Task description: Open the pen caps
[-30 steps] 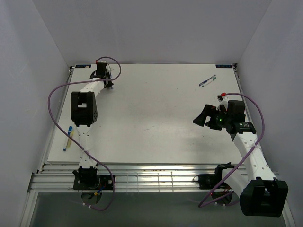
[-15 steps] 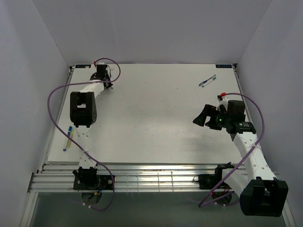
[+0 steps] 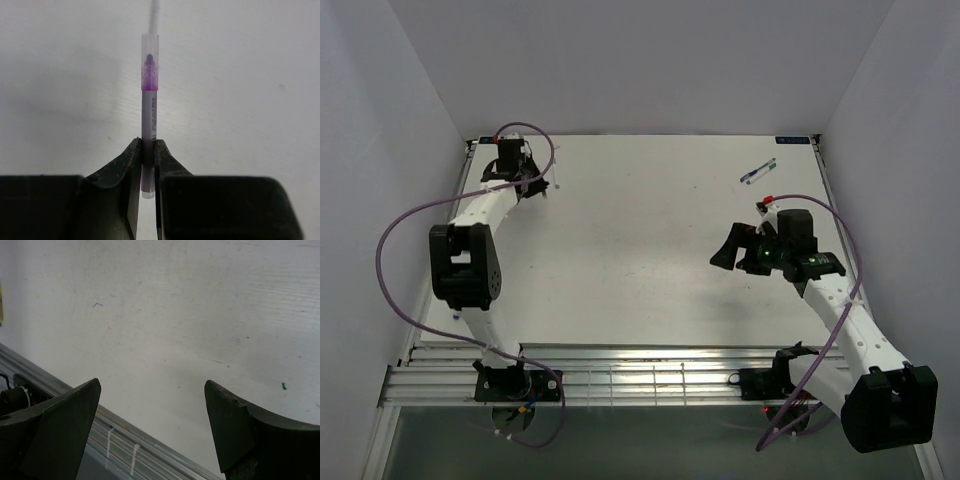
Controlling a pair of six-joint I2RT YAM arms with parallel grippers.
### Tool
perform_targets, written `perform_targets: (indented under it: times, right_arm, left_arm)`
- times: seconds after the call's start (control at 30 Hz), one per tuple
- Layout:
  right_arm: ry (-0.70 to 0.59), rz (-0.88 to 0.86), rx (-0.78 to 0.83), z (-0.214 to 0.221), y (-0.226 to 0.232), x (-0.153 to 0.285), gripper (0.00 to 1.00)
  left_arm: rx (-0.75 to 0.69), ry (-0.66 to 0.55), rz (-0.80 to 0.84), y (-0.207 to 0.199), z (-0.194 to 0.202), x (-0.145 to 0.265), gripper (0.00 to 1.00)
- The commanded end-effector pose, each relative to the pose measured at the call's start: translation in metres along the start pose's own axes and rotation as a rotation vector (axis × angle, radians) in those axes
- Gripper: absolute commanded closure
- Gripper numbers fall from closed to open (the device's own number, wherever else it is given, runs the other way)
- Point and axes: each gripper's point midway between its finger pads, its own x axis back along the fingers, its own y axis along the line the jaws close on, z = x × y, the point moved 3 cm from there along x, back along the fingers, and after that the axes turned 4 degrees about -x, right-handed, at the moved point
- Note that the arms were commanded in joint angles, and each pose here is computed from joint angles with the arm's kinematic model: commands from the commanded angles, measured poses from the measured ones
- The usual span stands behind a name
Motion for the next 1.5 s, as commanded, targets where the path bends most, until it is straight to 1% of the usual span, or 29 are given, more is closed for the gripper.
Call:
perform_targets:
  times: [0.0,0.03,0.07,0.1,0.13,0.17,0.2,0.23,0.27,0.33,0.4,0.43,0.5,0.53,0.6,0.63,0.67,0.7,0.77,0.9,0.93,1.07,1.13,1.4,1.47]
  right_arm:
    - [-0.059,-0.102,0.027,-0.014,0.042,-0.005,0.1]
    - [-0.038,-0.134,0.033,-0.007,0.052,-0.008,0.1]
    - [-0.02,-0.152,-0.007,0.001,0.056,-0.012,0.1]
    - [-0.044,-0.189,-0.006,-0.002,0.065,-0.014,0.1]
    - [-0.033,-0.222,0.0,0.005,0.075,-0.016,0.1]
    - [-0.029,-0.24,-0.028,0.01,0.078,-0.018,0.1]
    - [-0.036,-0.271,-0.026,0.011,0.085,-0.019,0.1]
    - [-0.061,-0.334,0.001,0.01,0.1,-0.018,0.1]
    - [-0.065,-0.353,-0.001,0.011,0.105,-0.018,0.09]
    - [-0.087,-0.417,0.012,0.011,0.126,-0.019,0.06]
    - [-0.091,-0.426,0.001,0.011,0.136,-0.025,0.0]
    - [-0.08,-0.453,0.01,0.017,0.146,-0.026,0.04]
    - [-0.113,-0.478,-0.002,0.015,0.156,-0.033,0.08]
    - [-0.098,-0.493,-0.012,0.022,0.162,-0.036,0.09]
    - [-0.138,-0.513,-0.027,0.02,0.171,-0.043,0.13]
    - [-0.129,-0.528,-0.038,0.027,0.176,-0.044,0.17]
    - [-0.133,-0.527,-0.042,0.029,0.177,-0.048,0.18]
    - [-0.173,-0.543,-0.046,0.024,0.183,-0.049,0.19]
    - [-0.182,-0.551,-0.048,0.028,0.19,-0.054,0.25]
    - [-0.216,-0.583,-0.049,0.026,0.208,-0.057,0.32]
    - [-0.219,-0.592,-0.047,0.026,0.211,-0.058,0.35]
    - [-0.228,-0.597,-0.05,0.024,0.22,-0.066,0.39]
    - [-0.224,-0.607,-0.052,0.025,0.224,-0.068,0.43]
    - [-0.222,-0.641,-0.06,0.023,0.238,-0.078,0.46]
    - [-0.218,-0.647,-0.067,0.023,0.24,-0.081,0.49]
  left_arm:
    - [0.087,-0.014,0.381,-0.054,0.004,0.078,1.0]
    - [0.099,-0.042,0.461,-0.064,0.005,0.09,1.0]
    - [0.132,-0.011,0.526,-0.07,0.028,0.109,1.0]
    - [0.126,0.017,0.641,-0.083,0.04,0.126,1.0]
    - [0.113,-0.012,0.721,-0.093,0.043,0.14,1.0]
    - [0.113,0.005,0.774,-0.101,0.062,0.158,1.0]
    - [0.098,0.025,0.83,-0.109,0.074,0.17,1.0]
    - [0.078,0.011,0.878,-0.114,0.08,0.18,1.0]
    - [0.059,0.036,0.92,-0.123,0.094,0.191,1.0]
    - [0.057,0.075,0.979,-0.125,0.118,0.208,1.0]
    - [0.043,0.095,1.023,-0.127,0.139,0.223,1.0]
    - [0.064,0.108,1.04,-0.128,0.145,0.228,1.0]
    - [0.07,0.104,1.094,-0.131,0.155,0.241,1.0]
    - [0.096,0.108,1.099,-0.127,0.162,0.246,1.0]
    - [0.105,0.103,1.111,-0.126,0.169,0.253,1.0]
    - [0.113,0.097,1.115,-0.123,0.173,0.256,1.0]
    - [0.114,0.095,1.117,-0.123,0.175,0.258,1.0]
    - [0.114,0.096,1.121,-0.122,0.176,0.259,1.0]
    - [0.117,0.106,1.131,-0.12,0.182,0.262,1.0]
    - [0.125,0.118,1.137,-0.116,0.188,0.265,1.0]
    - [0.127,0.123,1.138,-0.116,0.189,0.265,1.0]
    - [0.132,0.128,1.141,-0.113,0.194,0.267,1.0]
    - [0.136,0.131,1.141,-0.112,0.196,0.267,1.0]
    - [0.131,0.13,1.148,-0.112,0.196,0.269,1.0]
    - [0.131,0.13,1.148,-0.112,0.197,0.269,1.0]
